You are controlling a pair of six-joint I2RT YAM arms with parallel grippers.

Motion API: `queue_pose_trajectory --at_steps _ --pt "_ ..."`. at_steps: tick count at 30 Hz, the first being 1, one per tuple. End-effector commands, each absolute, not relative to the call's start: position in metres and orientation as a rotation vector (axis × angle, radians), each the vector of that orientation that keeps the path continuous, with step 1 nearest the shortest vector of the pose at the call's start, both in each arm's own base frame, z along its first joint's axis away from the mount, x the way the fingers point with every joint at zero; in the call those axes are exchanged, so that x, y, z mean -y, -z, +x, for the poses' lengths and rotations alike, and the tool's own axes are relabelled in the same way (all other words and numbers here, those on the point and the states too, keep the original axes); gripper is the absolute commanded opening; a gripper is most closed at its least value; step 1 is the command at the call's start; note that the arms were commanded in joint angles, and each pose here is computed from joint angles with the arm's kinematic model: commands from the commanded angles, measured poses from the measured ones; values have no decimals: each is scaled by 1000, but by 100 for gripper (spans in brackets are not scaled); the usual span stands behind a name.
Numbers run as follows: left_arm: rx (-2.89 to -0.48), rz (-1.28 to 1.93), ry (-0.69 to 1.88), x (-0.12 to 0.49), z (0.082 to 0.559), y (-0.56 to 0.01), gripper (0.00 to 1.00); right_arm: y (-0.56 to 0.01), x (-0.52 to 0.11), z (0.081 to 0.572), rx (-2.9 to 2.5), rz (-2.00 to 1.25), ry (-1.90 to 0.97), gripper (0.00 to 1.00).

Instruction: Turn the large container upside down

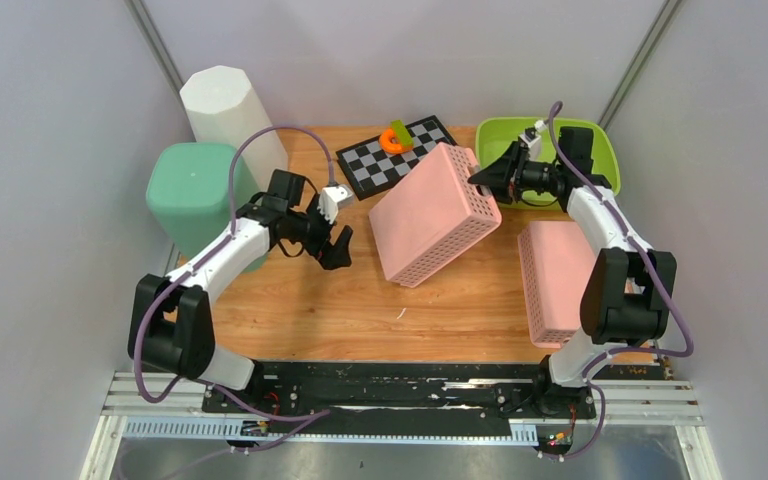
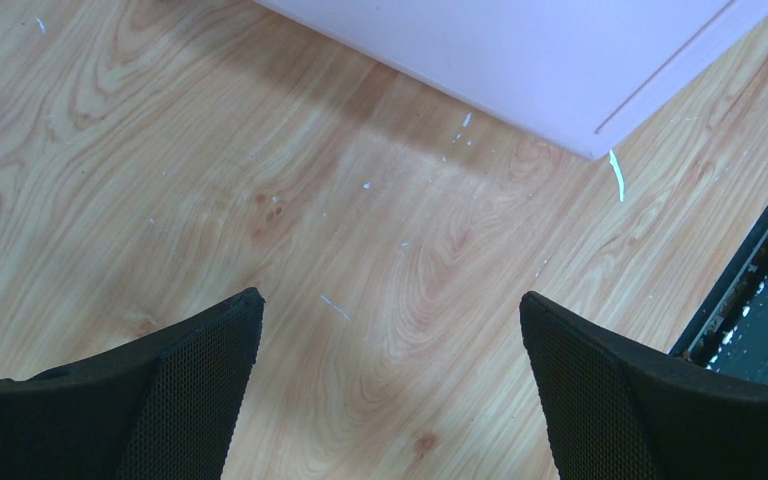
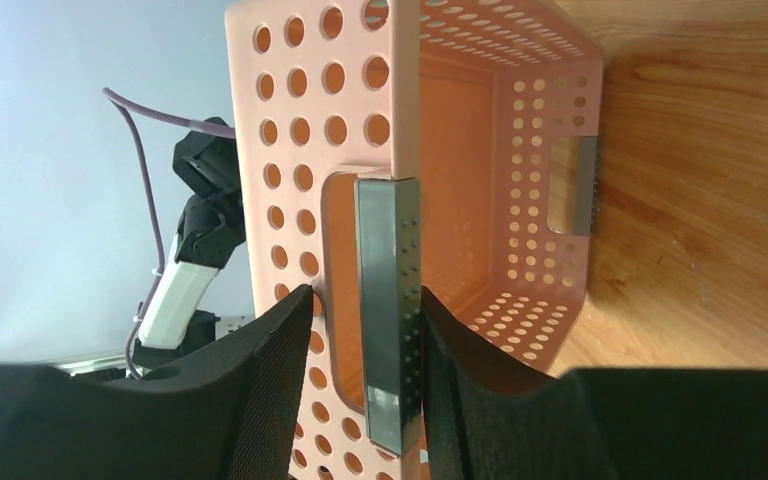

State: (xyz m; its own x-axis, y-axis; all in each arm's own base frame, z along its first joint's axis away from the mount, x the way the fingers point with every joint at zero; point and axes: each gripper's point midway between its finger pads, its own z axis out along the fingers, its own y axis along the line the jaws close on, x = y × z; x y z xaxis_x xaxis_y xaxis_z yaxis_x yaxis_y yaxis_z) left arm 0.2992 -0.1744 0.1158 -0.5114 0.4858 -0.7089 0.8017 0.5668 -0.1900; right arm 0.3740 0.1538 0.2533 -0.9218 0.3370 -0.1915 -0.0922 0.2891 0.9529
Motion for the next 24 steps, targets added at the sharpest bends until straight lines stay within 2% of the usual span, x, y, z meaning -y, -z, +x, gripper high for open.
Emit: queue_pose_trajectory --at_steps 1,14,24 --pt "-2172 1007 714 180 308 -125 100 -249 -161 359 -2236 158 -1699 46" --pt "-2232 917 734 177 314 -119 100 -227 -185 343 -2302 86 -1740 46" --pt "-2304 689 1068 168 322 -109 100 -209 -201 337 -2324 7 -1735 47"
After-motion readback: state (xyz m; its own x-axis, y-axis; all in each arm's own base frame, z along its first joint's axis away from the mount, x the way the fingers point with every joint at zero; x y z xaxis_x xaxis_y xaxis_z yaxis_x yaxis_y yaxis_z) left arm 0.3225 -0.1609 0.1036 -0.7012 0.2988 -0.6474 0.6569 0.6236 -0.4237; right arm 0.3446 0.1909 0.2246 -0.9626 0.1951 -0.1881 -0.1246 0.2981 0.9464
